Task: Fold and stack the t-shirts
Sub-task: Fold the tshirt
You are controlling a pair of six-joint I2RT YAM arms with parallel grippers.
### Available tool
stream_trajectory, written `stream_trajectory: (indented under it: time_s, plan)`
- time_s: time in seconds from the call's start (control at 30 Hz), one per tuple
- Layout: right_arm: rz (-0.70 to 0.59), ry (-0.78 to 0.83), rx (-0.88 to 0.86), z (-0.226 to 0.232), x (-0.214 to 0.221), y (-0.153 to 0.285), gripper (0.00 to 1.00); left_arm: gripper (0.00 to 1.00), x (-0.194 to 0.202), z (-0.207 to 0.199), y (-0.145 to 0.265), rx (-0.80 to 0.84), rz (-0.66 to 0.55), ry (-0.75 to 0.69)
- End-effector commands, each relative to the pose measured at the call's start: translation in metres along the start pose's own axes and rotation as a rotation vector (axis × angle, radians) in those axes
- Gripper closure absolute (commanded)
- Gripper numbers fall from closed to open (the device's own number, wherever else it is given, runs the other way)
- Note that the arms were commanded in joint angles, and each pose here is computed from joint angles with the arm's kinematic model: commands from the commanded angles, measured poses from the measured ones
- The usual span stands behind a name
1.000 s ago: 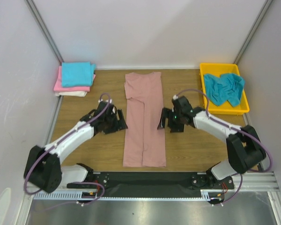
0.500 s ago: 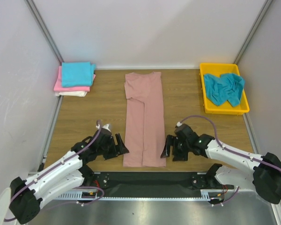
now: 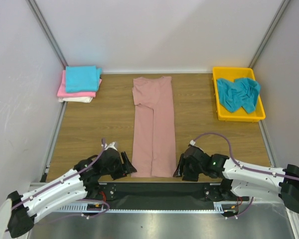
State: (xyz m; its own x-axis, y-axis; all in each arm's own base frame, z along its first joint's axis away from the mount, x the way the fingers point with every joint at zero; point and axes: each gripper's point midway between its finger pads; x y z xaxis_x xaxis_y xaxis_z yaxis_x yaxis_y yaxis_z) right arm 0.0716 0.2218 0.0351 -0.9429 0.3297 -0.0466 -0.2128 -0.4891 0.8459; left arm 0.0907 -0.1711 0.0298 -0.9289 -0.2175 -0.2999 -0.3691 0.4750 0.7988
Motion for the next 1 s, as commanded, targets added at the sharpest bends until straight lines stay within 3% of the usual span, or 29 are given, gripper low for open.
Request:
stream_trajectory:
  time_s: [0.0,0.5,0.83,0.97]
  plan:
    - [-0.051,-0.054,-0.017,0.002,-0.004,-0.006,0.42,0.31,0.001,-0.002,-0.003,0.011,-0.019,0.059]
    - [-0.102,-0.052,-0.057,0.010,-0.008,-0.019,0.51,0.49,0.009,0.021,-0.011,-0.120,-0.044,0.070]
    - [-0.109,-0.047,-0.028,0.004,-0.008,-0.023,0.59,0.60,0.012,0.022,-0.015,-0.125,-0.035,0.066]
    - [-0.102,-0.045,-0.024,0.004,-0.007,-0.025,0.71,0.65,0.013,0.024,-0.017,-0.126,-0.029,0.066]
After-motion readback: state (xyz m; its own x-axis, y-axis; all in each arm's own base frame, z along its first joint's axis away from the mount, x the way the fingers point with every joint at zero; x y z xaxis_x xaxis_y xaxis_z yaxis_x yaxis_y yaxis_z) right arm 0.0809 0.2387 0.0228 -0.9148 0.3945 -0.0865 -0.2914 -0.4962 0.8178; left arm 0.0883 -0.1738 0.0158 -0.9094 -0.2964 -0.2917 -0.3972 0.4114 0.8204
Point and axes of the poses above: each gripper's point midway between its finger pads, its own y axis back along the fingers, its own z axis along the line the jaws close on, x = y × z, and after that the axes turned 8 degrees about -y, right-handed
